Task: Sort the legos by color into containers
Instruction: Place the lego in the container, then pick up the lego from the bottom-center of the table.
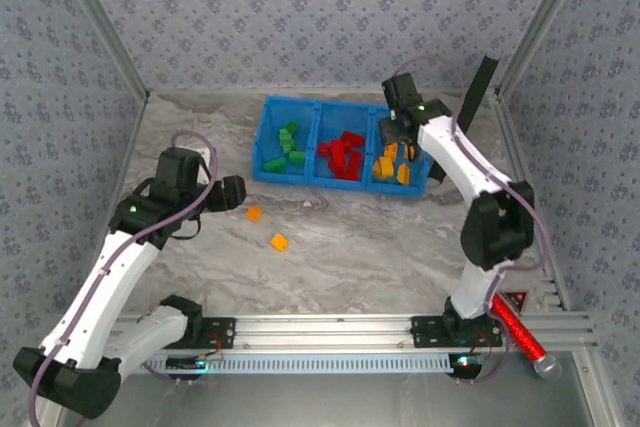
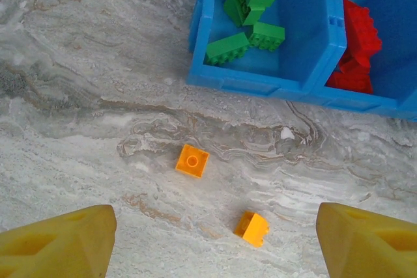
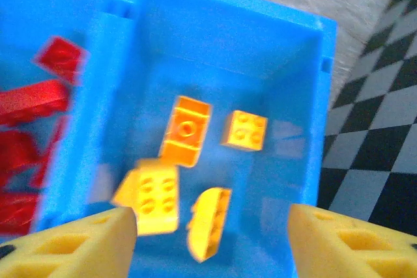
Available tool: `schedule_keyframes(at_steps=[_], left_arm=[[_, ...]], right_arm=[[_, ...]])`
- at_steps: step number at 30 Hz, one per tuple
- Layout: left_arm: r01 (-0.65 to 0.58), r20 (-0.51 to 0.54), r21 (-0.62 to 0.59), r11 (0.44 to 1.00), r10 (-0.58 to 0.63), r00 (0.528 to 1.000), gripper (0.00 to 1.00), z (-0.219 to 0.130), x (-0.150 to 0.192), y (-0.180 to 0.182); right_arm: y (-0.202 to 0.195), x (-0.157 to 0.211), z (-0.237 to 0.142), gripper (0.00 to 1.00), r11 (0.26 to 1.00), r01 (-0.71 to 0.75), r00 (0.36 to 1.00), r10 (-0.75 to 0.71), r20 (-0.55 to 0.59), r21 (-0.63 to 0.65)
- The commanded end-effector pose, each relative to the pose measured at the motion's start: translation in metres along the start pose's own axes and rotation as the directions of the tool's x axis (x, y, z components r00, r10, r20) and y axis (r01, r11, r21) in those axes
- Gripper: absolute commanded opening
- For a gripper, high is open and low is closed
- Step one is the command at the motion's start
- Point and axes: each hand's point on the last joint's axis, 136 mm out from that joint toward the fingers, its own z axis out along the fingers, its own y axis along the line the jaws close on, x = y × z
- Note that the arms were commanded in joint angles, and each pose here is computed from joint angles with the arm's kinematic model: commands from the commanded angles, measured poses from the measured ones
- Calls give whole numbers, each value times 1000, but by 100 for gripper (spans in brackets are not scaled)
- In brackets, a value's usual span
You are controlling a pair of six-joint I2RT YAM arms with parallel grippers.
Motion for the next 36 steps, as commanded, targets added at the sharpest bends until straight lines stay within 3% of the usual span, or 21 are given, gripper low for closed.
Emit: schedule_keyframes(at_steps=[1,4,7,14,17,21,36], left_arm=[[11,42,19,1000,-12,999,81,-10,-8,-2],[9,54,15,1000,-10,998,81,-11,-9,-1],[-1,50,23,1000,-1,999,82,-13,-8,-2],[-35,53,9,999,34,998,87,-24,-1,3],[-45,85,29,999,43,995,95,-30,1,3],[-43,85,23,999,41,996,98,-30,6,6],[-17,41,-17,1000,18,999,98,-23,21,17]], right_arm=[[47,35,-16,67,983,-80,995,71,-64,-167],[100,57,-40,73,961,32,999,-31,6,-276],[160,82,-57,80,889,231,973,-210,95,-396],[261,146,-68,84,623,514,843,-495,212,-590],[282,160,-54,84,575,573,793,-570,216,-585],[305,169,-39,84,532,619,746,-629,220,-578],[343,195,-5,84,481,601,716,-679,162,-639]])
